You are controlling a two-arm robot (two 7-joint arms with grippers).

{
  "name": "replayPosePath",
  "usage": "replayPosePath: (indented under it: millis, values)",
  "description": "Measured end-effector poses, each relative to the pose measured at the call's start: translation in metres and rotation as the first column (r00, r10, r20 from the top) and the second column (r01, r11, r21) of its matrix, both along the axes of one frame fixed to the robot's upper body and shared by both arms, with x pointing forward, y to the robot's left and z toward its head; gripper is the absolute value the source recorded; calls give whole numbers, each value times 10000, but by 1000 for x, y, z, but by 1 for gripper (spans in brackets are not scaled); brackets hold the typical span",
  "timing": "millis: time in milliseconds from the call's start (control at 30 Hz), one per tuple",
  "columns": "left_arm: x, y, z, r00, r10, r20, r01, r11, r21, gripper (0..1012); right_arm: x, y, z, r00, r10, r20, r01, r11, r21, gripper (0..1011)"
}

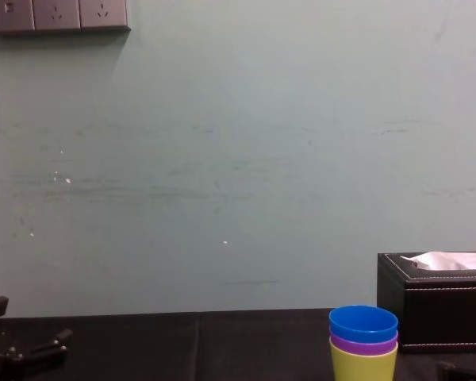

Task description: Stack the three plastic cups sequentially using one hand.

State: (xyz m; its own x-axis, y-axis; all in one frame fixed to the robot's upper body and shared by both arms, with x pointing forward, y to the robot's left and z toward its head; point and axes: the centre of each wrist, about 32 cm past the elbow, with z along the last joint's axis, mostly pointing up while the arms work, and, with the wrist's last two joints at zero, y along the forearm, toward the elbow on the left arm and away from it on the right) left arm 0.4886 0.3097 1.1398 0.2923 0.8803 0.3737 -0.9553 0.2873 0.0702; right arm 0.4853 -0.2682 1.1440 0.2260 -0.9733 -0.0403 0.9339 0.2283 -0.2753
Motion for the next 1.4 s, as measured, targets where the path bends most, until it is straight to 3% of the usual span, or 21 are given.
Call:
replayPosePath:
  millis: [1400]
  values:
    - [0,0,0,10000,0,-1,0,10000,0,1000,0,0,1,10000,-26,58,26,10000,-30,1004]
